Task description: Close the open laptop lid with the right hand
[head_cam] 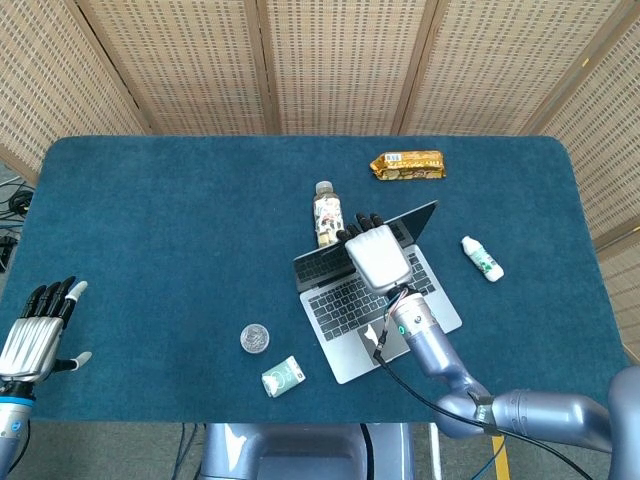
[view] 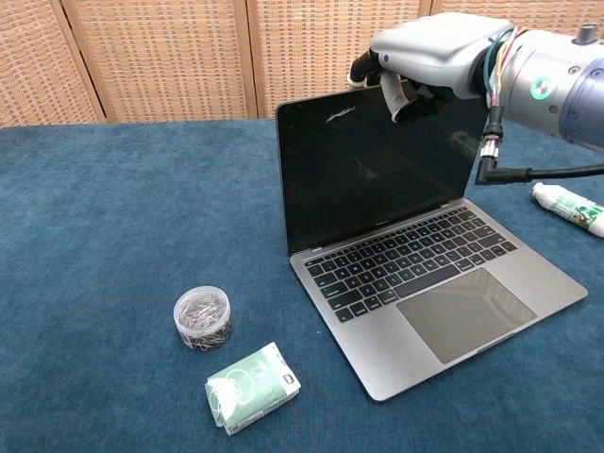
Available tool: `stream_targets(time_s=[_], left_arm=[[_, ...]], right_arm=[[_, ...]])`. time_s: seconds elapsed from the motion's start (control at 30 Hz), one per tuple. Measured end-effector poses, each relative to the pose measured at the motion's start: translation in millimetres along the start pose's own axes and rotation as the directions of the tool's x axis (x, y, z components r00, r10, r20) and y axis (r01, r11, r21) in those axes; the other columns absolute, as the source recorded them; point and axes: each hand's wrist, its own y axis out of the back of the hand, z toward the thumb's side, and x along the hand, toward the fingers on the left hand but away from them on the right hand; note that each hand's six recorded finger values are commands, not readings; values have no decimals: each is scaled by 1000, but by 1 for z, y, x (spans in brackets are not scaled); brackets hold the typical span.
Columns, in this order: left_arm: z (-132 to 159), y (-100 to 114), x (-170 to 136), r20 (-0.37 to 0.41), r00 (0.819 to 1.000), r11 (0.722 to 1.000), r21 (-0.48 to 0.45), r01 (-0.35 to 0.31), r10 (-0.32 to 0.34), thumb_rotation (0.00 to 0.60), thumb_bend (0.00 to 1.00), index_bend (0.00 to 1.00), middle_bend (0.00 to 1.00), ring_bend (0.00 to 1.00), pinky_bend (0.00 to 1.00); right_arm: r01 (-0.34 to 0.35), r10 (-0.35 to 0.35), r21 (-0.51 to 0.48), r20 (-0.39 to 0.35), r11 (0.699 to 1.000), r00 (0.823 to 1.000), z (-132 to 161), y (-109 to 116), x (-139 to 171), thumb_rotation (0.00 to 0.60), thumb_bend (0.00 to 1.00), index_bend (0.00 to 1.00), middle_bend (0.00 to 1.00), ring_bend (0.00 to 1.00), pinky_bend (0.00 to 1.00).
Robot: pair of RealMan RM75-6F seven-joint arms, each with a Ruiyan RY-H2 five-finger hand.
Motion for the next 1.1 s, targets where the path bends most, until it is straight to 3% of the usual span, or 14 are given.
stream_targets(time_s=[0.67, 1.1], left_arm=[[2, 0, -1, 8, 1000, 1000, 1, 3, -3, 600, 97, 0, 0, 0, 0], [7, -4, -2, 20, 1000, 1000, 11, 11, -11, 600, 96, 0, 0, 0, 0]], right_arm=[[21, -22, 36, 24, 999, 999, -12, 15, 17, 600, 1000, 370, 428, 250, 276], [-8, 5, 54, 54, 999, 999, -31, 4, 39, 600, 1000, 370, 428, 250, 283]])
